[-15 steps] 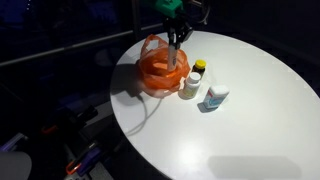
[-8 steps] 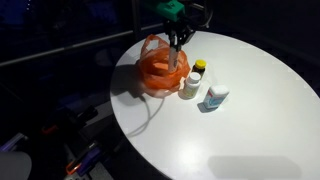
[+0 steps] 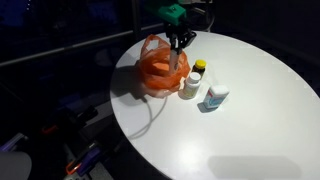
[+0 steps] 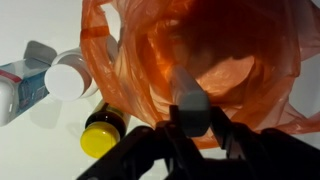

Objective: Put the roll on stick in the plastic bag

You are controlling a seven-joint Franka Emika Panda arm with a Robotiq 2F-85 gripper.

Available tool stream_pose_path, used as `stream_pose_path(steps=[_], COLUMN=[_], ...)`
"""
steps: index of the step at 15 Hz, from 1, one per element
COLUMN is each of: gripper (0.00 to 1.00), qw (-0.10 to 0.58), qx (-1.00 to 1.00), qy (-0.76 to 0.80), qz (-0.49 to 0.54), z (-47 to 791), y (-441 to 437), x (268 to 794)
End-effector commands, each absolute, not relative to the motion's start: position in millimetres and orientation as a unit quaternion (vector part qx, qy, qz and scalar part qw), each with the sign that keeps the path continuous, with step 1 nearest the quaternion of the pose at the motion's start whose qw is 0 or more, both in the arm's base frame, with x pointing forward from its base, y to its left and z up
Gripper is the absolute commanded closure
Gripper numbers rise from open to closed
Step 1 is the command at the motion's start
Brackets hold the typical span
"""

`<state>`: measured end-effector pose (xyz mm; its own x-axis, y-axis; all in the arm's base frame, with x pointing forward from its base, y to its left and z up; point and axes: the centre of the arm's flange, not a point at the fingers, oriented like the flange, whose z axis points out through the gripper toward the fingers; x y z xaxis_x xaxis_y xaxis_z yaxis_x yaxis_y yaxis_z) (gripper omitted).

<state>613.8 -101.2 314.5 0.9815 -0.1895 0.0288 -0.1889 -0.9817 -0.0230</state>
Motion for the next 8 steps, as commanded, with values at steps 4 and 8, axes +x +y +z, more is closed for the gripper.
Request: stream_pose_path(steps=[4, 8], gripper=[0.40, 0.09], qw=[0.018, 0.017], qx=[-0.995, -0.995], qy=[0.092, 0.092], qz=[-0.020, -0.021], z=[314.7, 318.3], y=[-112.7, -115.6], x=[619.8, 618.3])
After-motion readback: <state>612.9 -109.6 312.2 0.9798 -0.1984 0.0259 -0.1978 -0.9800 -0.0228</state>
